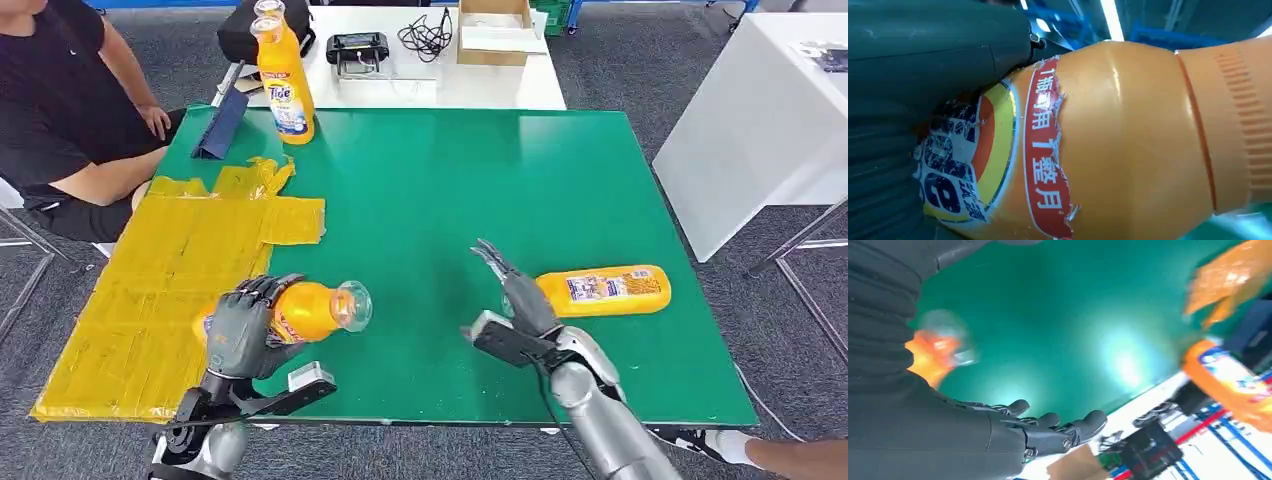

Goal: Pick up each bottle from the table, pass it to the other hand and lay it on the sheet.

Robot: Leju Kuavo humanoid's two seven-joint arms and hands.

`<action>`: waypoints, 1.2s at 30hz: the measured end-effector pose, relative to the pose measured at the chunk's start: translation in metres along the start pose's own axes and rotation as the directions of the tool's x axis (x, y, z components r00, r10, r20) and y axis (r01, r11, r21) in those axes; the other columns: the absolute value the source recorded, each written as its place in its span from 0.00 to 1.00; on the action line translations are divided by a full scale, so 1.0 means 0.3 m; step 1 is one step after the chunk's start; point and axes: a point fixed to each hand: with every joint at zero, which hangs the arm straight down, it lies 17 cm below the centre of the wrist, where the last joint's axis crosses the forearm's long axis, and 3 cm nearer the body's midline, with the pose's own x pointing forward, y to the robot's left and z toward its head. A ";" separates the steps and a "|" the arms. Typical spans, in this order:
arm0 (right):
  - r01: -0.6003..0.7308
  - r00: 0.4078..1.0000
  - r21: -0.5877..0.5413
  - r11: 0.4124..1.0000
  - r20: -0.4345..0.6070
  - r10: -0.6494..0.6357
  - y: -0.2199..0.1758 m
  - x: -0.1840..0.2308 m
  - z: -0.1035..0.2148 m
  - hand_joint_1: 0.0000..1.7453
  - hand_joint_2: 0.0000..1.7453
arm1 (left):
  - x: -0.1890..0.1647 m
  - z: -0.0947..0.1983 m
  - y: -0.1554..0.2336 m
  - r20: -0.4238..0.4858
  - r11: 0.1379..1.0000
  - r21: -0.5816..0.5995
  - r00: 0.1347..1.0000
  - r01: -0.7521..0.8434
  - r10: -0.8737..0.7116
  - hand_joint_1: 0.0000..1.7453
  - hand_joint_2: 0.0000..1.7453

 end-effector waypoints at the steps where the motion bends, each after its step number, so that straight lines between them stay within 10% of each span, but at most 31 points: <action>1: -0.005 1.000 0.002 1.000 -0.001 0.005 -0.026 -0.017 0.024 0.00 1.00 | -0.042 0.017 -0.023 -0.021 0.998 -0.026 0.998 0.063 -0.064 1.00 1.00; 10: -0.099 0.995 0.038 0.994 -0.024 0.100 -0.286 -0.124 0.221 0.00 1.00 | -0.350 0.209 -0.208 -0.115 0.920 -0.281 0.942 0.273 -0.315 1.00 1.00; 19: -0.174 0.983 0.051 0.983 -0.056 0.176 -0.388 -0.179 0.280 0.00 1.00 | -0.423 0.197 -0.255 -0.116 0.897 -0.337 0.933 0.286 -0.341 1.00 1.00; 20: -0.177 0.982 0.052 0.983 -0.058 0.180 -0.390 -0.182 0.282 0.00 1.00 | -0.427 0.198 -0.260 -0.116 0.895 -0.344 0.933 0.285 -0.342 0.00 1.00; 36: -0.425 0.893 0.109 0.899 -0.109 0.436 -0.541 -0.306 0.188 0.00 1.00 | -0.236 0.140 -0.314 0.075 0.926 -0.292 0.971 0.240 -0.228 0.00 1.00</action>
